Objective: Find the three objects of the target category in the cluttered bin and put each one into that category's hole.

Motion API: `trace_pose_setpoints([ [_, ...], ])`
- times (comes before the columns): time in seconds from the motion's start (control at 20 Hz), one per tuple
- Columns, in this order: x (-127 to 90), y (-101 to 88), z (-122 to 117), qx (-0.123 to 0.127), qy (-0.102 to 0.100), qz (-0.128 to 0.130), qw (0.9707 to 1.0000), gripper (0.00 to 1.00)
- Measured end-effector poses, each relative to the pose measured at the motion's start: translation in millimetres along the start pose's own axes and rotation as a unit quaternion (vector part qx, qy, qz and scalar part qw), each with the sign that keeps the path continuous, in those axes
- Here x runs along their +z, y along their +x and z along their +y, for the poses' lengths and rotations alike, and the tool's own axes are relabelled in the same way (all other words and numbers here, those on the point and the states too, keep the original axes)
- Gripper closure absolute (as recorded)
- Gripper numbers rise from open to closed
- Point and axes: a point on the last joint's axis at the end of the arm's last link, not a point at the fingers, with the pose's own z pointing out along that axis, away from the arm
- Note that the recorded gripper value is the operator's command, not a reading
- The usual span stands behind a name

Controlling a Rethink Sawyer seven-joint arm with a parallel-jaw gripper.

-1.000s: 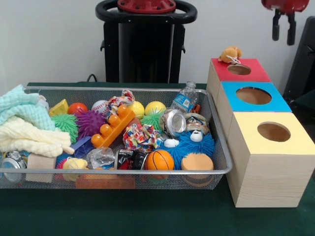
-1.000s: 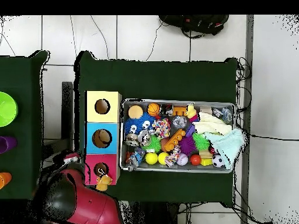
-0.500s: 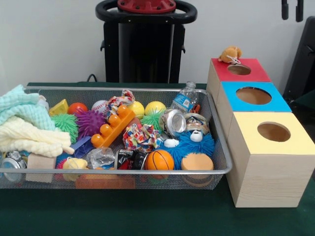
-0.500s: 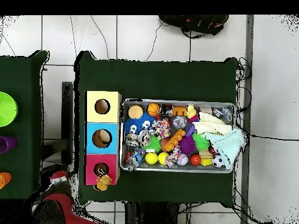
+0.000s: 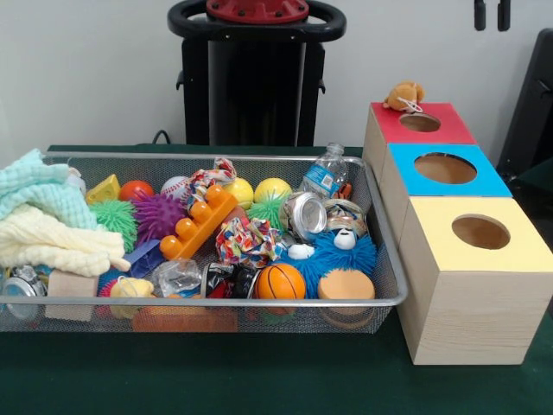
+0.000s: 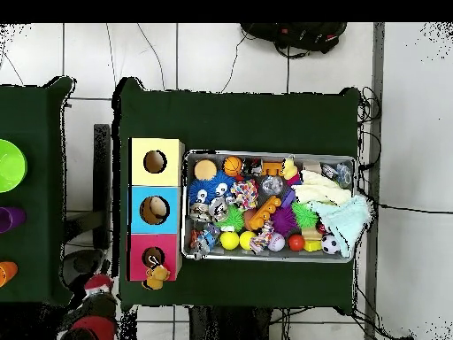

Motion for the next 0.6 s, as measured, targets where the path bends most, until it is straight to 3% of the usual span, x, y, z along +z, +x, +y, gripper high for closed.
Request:
trace_pose_setpoints([
  [0.2, -1.4, 8.2, -10.8, -0.021, -0.002, 0.002, 0.9998, 0.0],
  [0.35, 10.7, 4.9, -22.8, -0.046, -0.004, -0.003, 0.9989, 0.0],
  [0.6, 33.1, -8.1, -43.0, -0.033, -0.013, -0.015, 0.9993, 0.0],
])
